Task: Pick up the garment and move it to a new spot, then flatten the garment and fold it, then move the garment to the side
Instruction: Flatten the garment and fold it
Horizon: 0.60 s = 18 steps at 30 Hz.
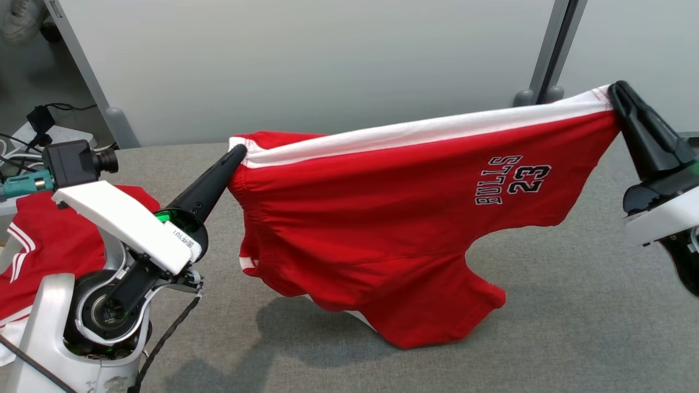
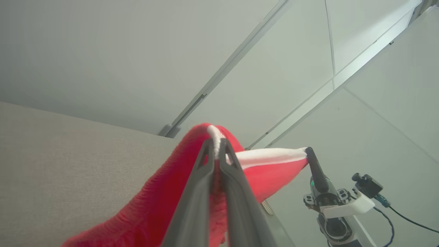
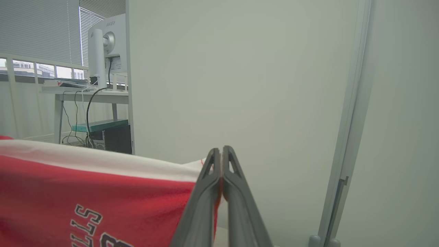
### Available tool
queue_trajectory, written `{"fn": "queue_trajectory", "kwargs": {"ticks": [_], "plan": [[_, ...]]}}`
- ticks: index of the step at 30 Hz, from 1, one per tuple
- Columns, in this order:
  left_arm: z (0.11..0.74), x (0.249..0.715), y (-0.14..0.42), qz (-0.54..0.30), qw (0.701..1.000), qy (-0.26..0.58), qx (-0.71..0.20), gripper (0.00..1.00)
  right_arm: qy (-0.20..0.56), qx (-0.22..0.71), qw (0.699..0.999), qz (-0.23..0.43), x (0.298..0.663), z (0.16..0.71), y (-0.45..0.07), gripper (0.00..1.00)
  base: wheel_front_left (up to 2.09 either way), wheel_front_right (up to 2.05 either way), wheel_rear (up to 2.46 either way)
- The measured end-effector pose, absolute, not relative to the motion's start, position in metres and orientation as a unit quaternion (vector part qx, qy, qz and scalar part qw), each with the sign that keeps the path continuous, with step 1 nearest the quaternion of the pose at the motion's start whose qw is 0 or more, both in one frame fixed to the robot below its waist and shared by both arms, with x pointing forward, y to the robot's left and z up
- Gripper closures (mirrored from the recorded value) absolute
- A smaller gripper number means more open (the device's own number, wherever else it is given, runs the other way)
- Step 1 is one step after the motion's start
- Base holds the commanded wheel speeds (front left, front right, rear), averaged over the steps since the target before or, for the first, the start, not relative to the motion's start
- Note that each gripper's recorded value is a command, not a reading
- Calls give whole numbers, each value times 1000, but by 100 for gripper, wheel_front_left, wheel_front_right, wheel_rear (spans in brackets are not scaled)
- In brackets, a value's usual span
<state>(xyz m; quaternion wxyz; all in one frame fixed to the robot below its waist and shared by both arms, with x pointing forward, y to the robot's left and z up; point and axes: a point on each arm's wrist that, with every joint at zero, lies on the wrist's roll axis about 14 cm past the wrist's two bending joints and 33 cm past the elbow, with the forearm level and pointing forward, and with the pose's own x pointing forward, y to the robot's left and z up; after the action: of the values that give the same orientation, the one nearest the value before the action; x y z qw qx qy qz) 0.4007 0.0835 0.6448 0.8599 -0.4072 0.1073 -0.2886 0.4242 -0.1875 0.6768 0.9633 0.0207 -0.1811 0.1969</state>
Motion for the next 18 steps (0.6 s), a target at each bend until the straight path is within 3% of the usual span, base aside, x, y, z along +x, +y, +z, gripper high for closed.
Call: {"fn": "queue_trajectory", "kwargs": {"ticks": [5, 11, 18], "plan": [[631, 405, 85, -275, 858, 125, -416, 100, -176, 20, 962, 210, 422, 675, -179, 100, 0, 0, 0], [660, 392, 77, -308, 849, 91, -419, 100, -221, 11, 955, 199, 415, 711, -193, 100, 0, 0, 0], [718, 358, 60, -377, 810, 59, -445, 100, -299, 5, 938, 176, 391, 771, -227, 100, 0, 0, 0]]}}
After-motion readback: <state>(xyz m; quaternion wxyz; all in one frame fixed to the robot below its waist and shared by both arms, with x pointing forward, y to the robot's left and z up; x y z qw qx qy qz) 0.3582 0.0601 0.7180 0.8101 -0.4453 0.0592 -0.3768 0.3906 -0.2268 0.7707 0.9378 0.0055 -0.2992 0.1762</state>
